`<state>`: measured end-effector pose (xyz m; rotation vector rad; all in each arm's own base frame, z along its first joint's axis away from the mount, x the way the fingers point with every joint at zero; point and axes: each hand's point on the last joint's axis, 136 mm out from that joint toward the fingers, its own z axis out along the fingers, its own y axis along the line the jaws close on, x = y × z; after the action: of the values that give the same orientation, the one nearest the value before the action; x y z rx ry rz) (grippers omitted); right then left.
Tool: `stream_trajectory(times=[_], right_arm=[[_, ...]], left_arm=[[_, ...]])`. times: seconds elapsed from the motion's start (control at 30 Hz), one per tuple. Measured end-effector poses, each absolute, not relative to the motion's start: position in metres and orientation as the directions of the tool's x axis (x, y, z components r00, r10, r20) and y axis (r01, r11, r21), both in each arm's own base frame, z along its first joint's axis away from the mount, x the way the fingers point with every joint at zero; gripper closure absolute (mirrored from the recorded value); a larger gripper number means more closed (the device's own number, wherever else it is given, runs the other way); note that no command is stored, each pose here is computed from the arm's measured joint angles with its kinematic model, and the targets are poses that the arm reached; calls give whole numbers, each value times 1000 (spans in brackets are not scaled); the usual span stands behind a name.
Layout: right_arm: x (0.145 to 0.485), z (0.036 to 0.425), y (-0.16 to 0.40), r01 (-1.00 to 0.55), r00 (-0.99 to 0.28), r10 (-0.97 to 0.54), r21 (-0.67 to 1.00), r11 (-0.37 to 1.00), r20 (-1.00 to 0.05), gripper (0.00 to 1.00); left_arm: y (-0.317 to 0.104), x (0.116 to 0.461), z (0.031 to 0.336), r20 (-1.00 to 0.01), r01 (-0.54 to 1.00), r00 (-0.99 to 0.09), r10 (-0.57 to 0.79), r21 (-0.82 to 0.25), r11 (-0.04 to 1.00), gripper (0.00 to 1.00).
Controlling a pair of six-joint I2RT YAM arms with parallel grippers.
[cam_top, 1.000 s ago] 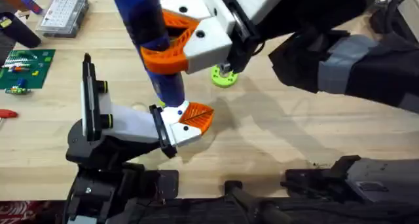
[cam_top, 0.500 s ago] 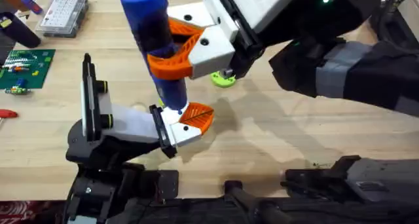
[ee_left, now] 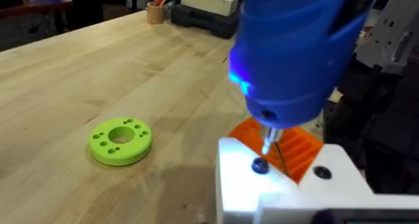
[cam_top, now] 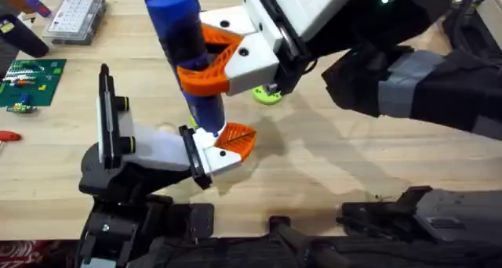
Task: Pick up the gripper from the table and insert it into the empty holder that is missing its gripper. Then pick up a screw, insert it into the mounting hole, and use the screwdriver to tighten it. Finally, clean up the table by picking up the vegetable and placing it into the bucket.
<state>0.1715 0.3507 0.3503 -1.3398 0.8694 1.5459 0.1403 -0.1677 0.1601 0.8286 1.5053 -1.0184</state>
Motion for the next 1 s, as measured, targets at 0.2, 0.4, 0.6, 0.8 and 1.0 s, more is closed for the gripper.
stream_trajectory(times=[0.2,0.4,0.6,0.8,1.0], right_arm=[[172,349,351,-932,-23,171,-41,-360,-985,977],[172,348,351,-933,-28,168,-35,-358,-985,977],[173,348,352,-934,-28,169,-34,-355,-985,977],[173,348,352,-935,-29,169,-34,-354,-985,977],[172,348,352,-934,-25,171,-38,-355,-985,977]], left_arm=[[-168,140,160,-985,906,-170,-22,-166,389,997],[-168,140,160,-985,906,-170,-22,-166,389,997],[-168,140,160,-985,906,-170,-22,-166,389,997],[-168,140,160,-985,906,-170,-22,-166,389,997],[-168,140,160,-985,906,-170,-22,-166,389,997]])
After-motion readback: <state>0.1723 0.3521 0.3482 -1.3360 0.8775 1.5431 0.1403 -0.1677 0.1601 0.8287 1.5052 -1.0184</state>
